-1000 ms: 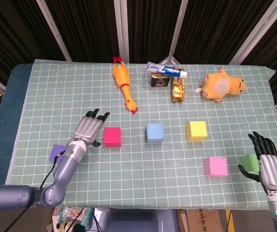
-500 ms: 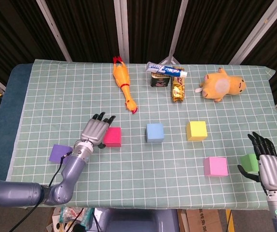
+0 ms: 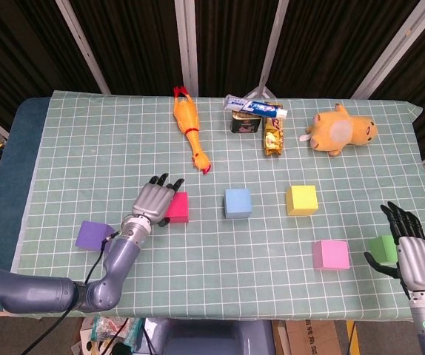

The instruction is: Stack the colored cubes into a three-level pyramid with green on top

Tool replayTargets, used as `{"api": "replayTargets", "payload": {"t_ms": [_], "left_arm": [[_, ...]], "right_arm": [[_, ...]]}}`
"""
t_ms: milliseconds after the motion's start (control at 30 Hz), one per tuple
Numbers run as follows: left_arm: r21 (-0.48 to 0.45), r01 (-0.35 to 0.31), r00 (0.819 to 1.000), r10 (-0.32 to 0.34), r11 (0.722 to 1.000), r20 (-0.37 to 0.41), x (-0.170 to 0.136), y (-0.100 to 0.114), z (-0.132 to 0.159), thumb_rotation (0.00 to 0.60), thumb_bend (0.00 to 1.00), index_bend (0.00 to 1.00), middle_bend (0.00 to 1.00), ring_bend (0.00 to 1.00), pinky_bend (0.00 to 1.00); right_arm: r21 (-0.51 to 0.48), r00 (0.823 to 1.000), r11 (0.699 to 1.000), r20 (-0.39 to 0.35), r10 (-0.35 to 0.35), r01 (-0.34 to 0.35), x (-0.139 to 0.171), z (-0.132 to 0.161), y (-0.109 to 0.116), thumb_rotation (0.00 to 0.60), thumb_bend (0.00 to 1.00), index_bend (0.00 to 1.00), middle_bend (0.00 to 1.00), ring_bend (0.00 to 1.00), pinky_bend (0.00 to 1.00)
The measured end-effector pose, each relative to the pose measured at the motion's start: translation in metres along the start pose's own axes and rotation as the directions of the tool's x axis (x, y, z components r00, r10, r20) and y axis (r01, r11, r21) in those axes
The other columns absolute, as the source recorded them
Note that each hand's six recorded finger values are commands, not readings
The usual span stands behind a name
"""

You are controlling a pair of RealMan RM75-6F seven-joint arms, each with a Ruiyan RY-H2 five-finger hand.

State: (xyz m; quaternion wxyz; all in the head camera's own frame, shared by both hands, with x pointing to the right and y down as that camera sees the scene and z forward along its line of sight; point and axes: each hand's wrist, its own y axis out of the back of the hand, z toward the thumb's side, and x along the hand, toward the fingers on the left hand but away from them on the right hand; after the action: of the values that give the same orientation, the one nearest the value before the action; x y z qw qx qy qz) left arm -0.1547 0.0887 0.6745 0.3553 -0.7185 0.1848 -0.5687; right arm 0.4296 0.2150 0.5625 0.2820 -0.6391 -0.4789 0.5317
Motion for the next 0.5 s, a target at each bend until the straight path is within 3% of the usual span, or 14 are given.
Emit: {"api": "replayTargets", "payload": {"t_ms": [500], "left_arm": [[-0.024,-0.052,0.998,0.052,0.998,0.03,0.006,0.028,0.026,0.6,0.36,0.02,0.31,0.05,0.12]], "right_arm": [[-0.035,1.0,0.999,0.007,0.006,-0.006,0.0,0.0,-0.001,0.6,0.26,0.0,0.0,0.0,0.0]]}}
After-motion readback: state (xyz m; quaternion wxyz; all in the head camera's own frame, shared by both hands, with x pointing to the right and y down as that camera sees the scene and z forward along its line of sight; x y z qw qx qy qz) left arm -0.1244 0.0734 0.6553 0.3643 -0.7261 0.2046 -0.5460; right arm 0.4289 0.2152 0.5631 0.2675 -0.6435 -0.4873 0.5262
